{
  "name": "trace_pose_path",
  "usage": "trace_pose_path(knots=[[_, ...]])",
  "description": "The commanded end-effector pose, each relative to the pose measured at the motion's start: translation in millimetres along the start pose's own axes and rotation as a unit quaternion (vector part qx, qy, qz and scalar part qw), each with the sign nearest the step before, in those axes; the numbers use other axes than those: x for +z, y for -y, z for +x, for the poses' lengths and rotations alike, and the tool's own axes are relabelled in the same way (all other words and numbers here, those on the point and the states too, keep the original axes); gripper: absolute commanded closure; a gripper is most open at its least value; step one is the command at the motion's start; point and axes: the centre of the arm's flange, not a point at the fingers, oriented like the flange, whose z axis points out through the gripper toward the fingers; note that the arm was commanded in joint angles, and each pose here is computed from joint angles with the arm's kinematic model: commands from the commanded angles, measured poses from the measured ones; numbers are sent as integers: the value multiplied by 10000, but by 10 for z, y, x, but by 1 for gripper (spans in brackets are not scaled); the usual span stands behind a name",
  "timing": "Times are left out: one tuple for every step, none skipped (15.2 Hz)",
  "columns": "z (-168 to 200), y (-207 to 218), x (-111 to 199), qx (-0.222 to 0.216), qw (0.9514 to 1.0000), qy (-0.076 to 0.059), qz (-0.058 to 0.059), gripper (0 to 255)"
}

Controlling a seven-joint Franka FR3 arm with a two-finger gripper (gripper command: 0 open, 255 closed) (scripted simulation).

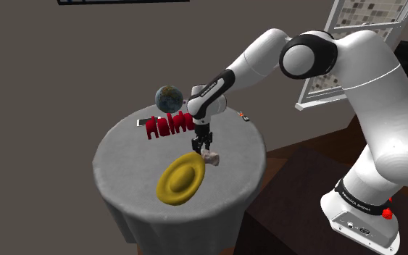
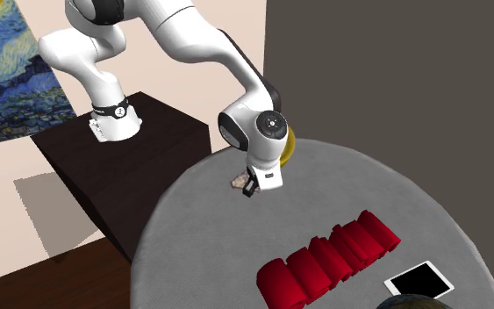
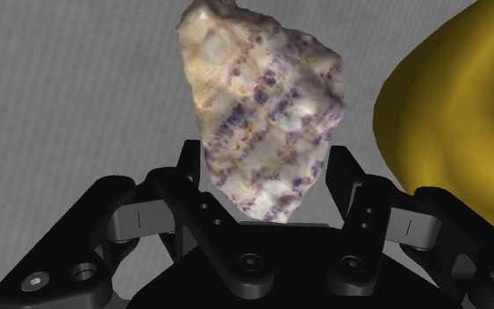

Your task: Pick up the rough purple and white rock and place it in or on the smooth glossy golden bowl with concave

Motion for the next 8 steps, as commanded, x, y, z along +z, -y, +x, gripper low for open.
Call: trace_pose_path(knots=[[-31, 25, -99, 0, 10000, 2, 0, 255], [-43, 39, -148, 0, 10000, 2, 0, 255], [-56, 52, -198, 0, 10000, 2, 0, 255], [-69, 66, -247, 0, 10000, 2, -1, 255], [-81, 80, -297, 0, 10000, 2, 0, 255], [-93, 93, -346, 0, 10000, 2, 0, 255], [-106, 107, -396, 0, 10000, 2, 0, 255], [-118, 121, -445, 0, 10000, 2, 0, 255]])
